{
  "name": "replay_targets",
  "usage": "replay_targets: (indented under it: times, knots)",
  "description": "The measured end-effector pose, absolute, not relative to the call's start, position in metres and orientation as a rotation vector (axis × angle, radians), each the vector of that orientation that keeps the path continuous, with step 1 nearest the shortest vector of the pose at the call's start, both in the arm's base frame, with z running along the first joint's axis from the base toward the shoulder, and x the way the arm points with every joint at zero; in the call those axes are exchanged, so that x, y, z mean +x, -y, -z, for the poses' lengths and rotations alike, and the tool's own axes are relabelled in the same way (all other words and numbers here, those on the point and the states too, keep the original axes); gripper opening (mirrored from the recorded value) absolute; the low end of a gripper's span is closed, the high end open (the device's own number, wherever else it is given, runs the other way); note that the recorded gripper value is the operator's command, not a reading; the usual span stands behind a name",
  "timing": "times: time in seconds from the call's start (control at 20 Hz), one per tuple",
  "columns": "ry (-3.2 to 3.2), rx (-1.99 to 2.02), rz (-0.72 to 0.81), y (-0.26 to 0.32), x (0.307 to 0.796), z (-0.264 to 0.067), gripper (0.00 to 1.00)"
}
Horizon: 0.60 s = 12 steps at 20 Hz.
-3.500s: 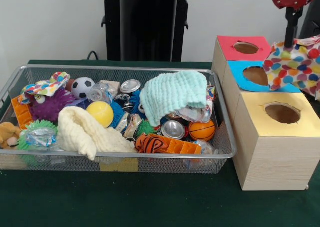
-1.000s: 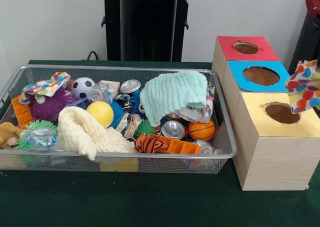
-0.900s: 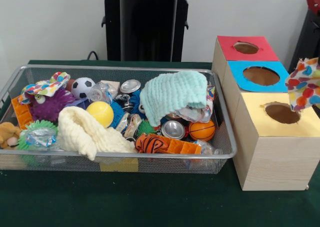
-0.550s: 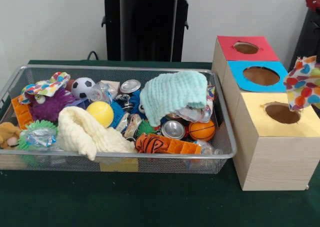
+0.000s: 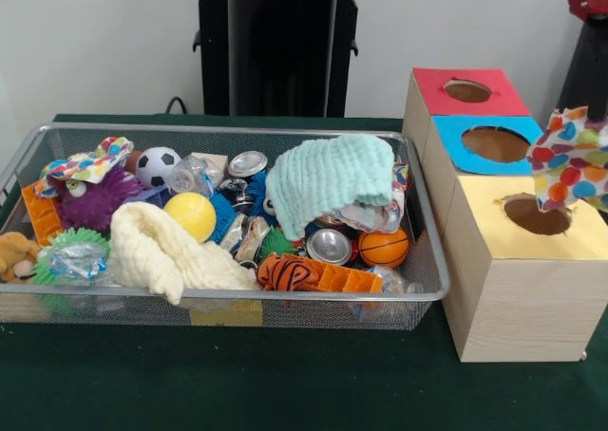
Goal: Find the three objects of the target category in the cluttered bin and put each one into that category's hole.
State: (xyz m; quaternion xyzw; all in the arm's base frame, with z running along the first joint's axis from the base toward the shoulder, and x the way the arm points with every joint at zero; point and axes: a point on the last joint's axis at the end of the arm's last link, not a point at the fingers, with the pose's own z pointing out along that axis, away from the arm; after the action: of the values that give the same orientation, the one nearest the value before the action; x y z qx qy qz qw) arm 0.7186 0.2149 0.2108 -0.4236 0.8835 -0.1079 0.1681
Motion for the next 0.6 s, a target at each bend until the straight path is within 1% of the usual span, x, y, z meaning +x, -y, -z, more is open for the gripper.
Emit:
replay_targets:
  times: [0.6]
  knots:
    - [-2.564, -1.23, 0.283, -0.212, 0.702, -0.184, 0.0]
